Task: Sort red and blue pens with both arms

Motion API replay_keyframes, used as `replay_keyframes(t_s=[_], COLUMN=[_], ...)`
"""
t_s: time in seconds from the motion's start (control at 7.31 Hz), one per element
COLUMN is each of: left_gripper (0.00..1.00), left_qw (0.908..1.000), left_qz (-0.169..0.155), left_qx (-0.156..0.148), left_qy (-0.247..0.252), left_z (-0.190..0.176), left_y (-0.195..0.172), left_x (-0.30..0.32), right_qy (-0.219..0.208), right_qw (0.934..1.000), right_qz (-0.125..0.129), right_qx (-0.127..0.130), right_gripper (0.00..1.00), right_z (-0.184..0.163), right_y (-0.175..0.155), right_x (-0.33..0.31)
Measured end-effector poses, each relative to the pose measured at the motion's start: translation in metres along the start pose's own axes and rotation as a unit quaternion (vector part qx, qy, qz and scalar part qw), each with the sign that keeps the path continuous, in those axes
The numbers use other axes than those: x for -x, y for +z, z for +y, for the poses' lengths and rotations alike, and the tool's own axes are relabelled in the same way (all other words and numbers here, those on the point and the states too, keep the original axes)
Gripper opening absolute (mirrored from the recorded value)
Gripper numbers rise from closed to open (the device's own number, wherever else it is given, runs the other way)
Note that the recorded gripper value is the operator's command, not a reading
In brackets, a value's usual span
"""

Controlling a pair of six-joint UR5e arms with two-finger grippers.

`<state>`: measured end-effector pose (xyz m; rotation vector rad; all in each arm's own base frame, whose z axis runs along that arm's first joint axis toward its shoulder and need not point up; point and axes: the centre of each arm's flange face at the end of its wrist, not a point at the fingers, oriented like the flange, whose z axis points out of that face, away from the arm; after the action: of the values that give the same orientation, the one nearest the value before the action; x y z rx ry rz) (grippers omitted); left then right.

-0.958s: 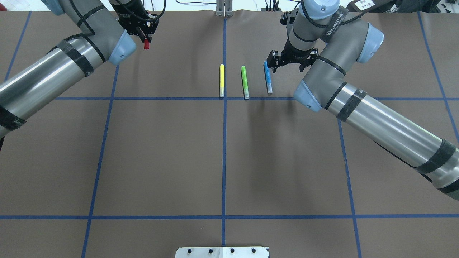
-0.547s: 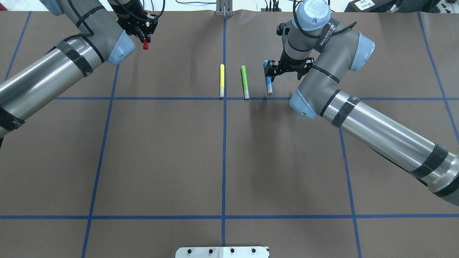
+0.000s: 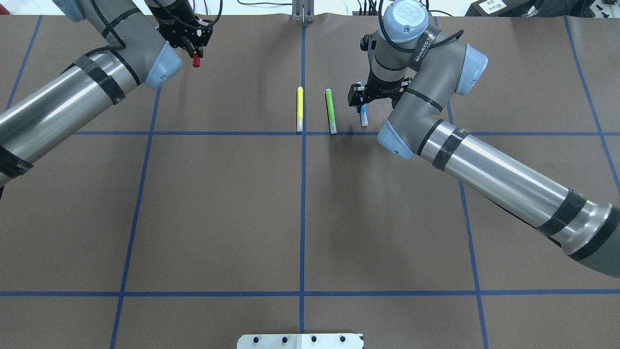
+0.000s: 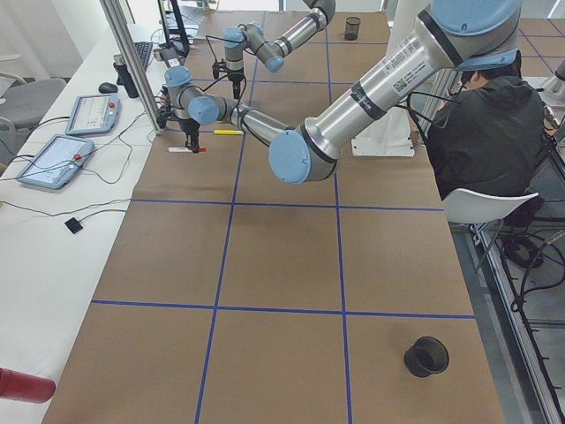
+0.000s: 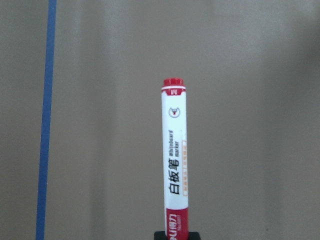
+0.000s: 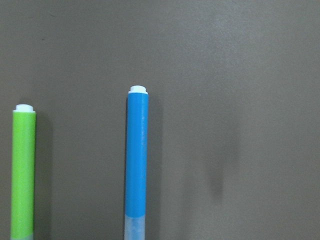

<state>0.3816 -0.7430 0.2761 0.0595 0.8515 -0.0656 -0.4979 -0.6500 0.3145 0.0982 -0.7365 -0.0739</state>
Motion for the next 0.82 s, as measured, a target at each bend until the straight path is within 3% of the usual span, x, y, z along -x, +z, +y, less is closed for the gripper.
replay_keyframes(t_s=[0.41, 0.55, 0.82], left_gripper=[0.00, 0.00, 0.00], left_qw=[1.0000, 1.0000, 1.0000], left_qz=[0.000, 0.000, 0.000], left_qx=[0.000, 0.000, -0.001], left_qy=[0.000, 0.000, 0.000], left_z=[0.000, 0.000, 0.000], left_y=[0.000, 0.000, 0.000], left_x=[0.000, 0.000, 0.000], right_qy=[-0.006, -0.009, -0.014], right_qw=[1.0000, 1.0000, 0.9999], right_qz=[-0.001, -0.002, -0.004], right_qx=[0.001, 0.001, 0.001], right_gripper=[0.97, 0.92, 0.66], right_z=[-0.006, -0.007, -0.004], right_y=[0.014, 0.019, 0.024], right_x=[0.006, 0.008, 0.016])
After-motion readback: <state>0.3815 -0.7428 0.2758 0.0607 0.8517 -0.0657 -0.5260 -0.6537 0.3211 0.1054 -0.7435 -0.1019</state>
